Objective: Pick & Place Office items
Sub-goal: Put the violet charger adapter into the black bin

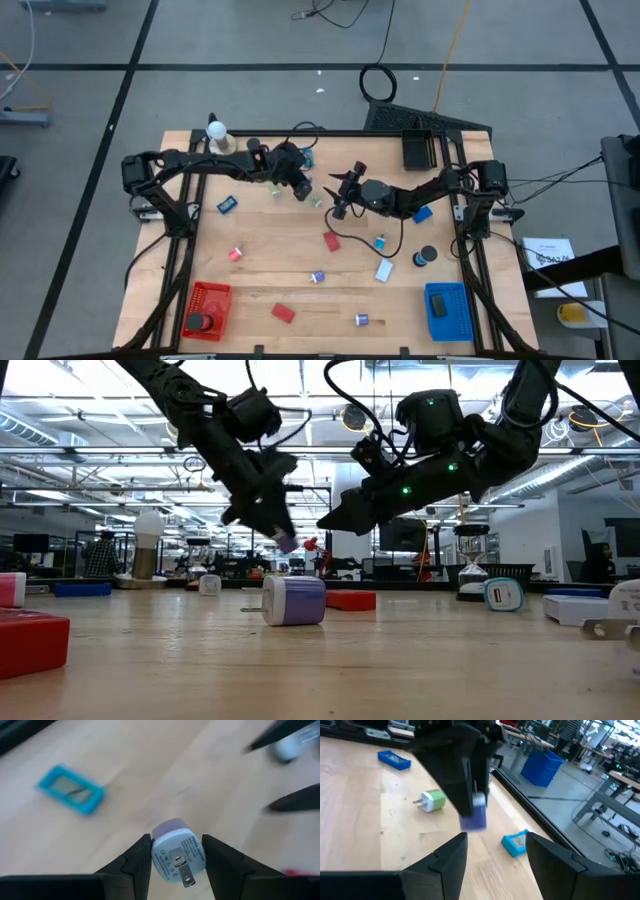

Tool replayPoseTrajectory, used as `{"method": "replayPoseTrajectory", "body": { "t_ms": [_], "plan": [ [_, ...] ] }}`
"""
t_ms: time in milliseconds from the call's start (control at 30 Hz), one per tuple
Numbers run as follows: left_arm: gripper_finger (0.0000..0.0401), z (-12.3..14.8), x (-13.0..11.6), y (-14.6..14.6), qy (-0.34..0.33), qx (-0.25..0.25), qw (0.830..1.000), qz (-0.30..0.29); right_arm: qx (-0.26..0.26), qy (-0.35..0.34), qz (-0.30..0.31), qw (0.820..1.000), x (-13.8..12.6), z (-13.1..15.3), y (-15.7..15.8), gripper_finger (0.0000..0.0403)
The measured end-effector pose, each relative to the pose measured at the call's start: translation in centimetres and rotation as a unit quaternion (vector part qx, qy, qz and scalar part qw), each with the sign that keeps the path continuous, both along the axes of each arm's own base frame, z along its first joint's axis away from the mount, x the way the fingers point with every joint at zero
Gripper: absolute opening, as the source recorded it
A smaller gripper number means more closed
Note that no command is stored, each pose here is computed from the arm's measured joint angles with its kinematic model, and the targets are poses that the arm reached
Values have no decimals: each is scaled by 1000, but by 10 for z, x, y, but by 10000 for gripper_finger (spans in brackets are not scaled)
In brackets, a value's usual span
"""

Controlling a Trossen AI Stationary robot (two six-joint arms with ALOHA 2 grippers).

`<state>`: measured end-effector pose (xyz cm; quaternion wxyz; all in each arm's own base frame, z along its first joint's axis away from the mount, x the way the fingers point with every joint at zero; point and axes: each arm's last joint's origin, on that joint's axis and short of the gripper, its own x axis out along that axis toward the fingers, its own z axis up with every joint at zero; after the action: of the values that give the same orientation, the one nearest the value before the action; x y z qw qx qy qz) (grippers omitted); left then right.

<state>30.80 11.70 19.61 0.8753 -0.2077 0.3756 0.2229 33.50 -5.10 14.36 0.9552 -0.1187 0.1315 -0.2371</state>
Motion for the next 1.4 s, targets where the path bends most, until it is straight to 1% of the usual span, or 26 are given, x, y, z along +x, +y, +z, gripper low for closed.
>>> {"method": "replayPoseTrajectory", "body": {
  "t_ms": [67, 167, 267, 333, 400, 467, 567, 733, 800, 933, 1033, 1133, 1200, 1300, 1400],
  "plan": [
    [155, -1, -5, 6, 32, 3, 999, 7, 4, -1, -4, 1000, 0, 0, -2, 190],
    [155, -5, -10, 15, 51, -9, 999, 15, 8, -7, -8, 1000, -1, 0, -4, 187],
    [155, -14, -9, 21, 58, -21, 998, 15, 9, -7, -8, 1000, -1, 0, -4, 184],
    [155, -22, -6, 21, 61, -37, 997, 4, 10, -11, 3, 1000, 0, 1, -4, 182],
    [155, -30, 0, 21, 48, -46, 998, -5, 13, -16, 15, 1000, 0, 2, -4, 182],
    [155, -37, 5, 22, 53, -54, 997, -9, 13, -18, 17, 1000, 0, 2, -4, 182],
    [155, -41, 12, 26, 61, -51, 997, -10, 14, -15, 17, 1000, 0, 2, -4, 182],
    [156, -41, 23, 30, 64, -45, 997, -22, 13, -13, 17, 1000, 0, 1, -4, 182],
    [170, -41, 24, 30, 64, -47, 997, -23, 13, -12, 17, 1000, 0, 1, -4, 182],
    [217, -40, 24, 29, 72, -38, 996, -23, 13, -10, 17, 1000, 0, 1, -4, 182],
    [247, -41, 23, 28, 79, -30, 996, -34, 14, -8, 17, 1000, 0, 0, -4, 182],
    [263, -35, 21, 27, 82, -23, 995, -45, 14, -6, 16, 1000, 0, 0, -4, 182],
    [263, -25, 17, 25, 81, -13, 995, -55, 17, -9, 9, 1000, 0, 0, -4, 182],
    [243, -3, 6, 20, 75, 13, 994, -74, 20, -8, -13, 1000, -1, -1, -4, 177],
    [205, 13, -8, 9, 47, 45, 994, -86, 32, -8, -13, 999, -1, -2, -4, 163]
  ]
}}
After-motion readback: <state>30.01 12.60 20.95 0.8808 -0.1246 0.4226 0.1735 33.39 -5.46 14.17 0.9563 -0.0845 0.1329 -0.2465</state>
